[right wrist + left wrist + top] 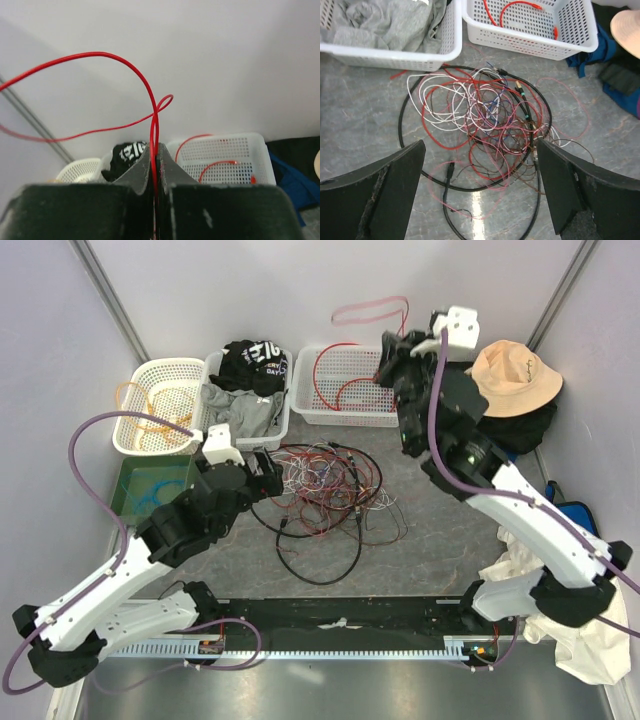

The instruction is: Untangle the cables

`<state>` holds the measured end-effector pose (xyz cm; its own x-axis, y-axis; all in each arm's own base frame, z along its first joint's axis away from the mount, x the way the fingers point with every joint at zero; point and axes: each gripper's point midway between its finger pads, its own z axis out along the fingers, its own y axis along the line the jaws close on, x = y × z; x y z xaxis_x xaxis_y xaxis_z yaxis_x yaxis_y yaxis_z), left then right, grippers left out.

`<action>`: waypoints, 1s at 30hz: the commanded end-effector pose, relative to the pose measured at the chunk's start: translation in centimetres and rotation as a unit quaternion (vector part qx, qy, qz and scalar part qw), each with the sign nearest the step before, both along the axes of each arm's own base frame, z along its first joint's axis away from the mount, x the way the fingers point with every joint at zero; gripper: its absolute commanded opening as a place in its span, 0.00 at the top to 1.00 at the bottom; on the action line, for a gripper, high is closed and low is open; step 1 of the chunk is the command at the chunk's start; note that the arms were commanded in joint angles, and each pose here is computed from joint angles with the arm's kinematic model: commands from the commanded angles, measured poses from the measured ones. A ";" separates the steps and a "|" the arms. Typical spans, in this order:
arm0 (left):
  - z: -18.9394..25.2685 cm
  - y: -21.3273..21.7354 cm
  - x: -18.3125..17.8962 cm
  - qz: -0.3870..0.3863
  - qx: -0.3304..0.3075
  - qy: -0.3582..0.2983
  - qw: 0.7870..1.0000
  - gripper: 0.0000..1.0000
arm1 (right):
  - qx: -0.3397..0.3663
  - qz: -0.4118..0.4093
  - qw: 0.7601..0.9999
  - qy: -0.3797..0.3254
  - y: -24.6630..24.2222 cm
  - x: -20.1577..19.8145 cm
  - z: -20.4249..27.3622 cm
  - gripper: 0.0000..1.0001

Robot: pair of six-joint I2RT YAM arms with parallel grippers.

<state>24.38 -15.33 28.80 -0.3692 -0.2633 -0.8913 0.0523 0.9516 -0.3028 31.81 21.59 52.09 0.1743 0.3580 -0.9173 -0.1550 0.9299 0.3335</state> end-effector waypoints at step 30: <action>-13.7 -0.1 -4.9 -0.019 -0.065 0.140 0.988 0.00 | 0.019 -0.037 0.998 0.044 0.2 28.5 -8.6 1.00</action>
